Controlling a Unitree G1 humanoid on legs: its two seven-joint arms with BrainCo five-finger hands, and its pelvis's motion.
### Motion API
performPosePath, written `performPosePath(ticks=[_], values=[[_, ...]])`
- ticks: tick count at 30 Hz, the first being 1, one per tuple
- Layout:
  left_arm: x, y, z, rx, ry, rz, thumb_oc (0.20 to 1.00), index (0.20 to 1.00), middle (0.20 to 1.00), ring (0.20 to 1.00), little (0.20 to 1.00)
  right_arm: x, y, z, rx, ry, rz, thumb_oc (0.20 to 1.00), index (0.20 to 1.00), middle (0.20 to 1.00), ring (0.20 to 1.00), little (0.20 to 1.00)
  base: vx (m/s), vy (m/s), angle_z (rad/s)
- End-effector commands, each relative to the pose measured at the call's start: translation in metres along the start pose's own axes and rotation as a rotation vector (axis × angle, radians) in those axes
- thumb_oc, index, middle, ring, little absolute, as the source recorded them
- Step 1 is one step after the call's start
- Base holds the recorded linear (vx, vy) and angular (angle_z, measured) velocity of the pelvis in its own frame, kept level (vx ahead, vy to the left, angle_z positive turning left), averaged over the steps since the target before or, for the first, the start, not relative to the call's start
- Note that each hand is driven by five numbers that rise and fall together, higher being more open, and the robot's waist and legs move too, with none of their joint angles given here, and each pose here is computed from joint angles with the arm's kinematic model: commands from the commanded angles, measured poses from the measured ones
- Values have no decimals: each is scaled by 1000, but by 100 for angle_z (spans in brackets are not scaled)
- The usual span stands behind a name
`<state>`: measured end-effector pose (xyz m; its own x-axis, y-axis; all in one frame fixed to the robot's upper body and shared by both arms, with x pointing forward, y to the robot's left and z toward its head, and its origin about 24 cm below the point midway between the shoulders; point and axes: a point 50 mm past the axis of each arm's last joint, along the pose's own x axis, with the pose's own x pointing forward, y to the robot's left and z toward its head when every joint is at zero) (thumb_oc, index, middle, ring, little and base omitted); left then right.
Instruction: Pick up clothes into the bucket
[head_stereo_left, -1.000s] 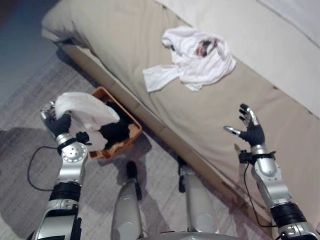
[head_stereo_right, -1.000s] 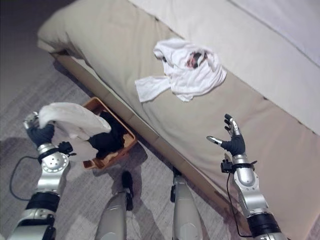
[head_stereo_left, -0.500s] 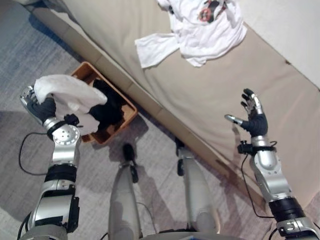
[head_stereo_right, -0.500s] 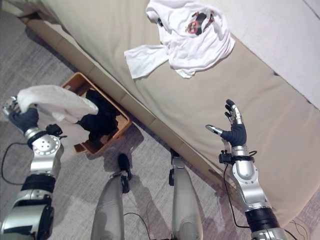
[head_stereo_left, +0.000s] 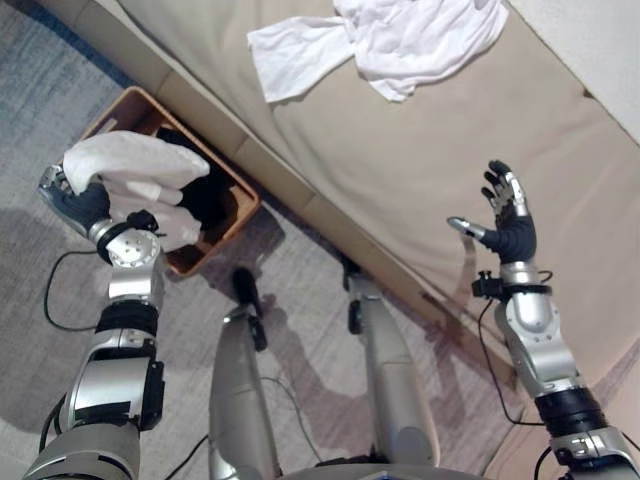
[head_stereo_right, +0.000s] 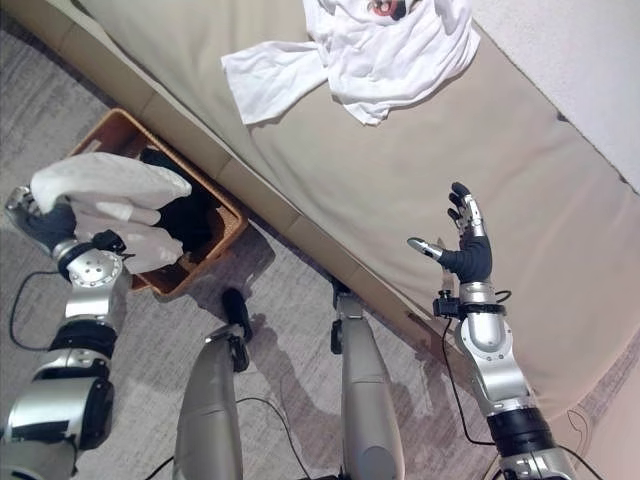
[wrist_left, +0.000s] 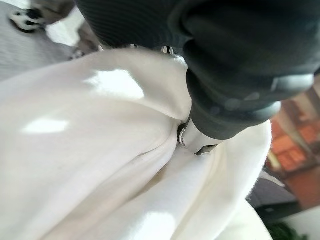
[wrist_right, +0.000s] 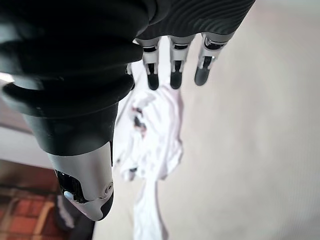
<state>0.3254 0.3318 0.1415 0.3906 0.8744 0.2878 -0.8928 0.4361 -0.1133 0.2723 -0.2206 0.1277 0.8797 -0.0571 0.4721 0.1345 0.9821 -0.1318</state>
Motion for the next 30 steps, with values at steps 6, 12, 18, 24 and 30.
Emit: performPosePath(ticks=[6, 12, 18, 24, 30], values=[[5, 31, -23, -56, 115, 212, 200, 200, 200, 200, 200, -6, -9, 22, 45, -111, -14, 1000, 1000, 1000, 1000, 1000, 18, -12, 1], [-5, 45, -45, -63, 216, 283, 200, 200, 200, 200, 200, -8, -7, 24, 54, -113, -4, 1000, 1000, 1000, 1000, 1000, 20, -2, 1], [-5, 38, -37, -98, 184, 252, 200, 200, 200, 200, 200, -8, -8, 26, 41, -120, 12, 1000, 1000, 1000, 1000, 1000, 0, 0, 0], [-3, 21, -18, -121, 88, 151, 200, 200, 200, 200, 200, -8, -8, 27, 39, -130, 8, 1000, 1000, 1000, 1000, 1000, 2, -1, 1], [5, 5, -3, -59, 25, 16, 200, 200, 200, 200, 200, -4, -11, 29, 25, -142, 6, 1000, 1000, 1000, 1000, 1000, 0, 0, 0]])
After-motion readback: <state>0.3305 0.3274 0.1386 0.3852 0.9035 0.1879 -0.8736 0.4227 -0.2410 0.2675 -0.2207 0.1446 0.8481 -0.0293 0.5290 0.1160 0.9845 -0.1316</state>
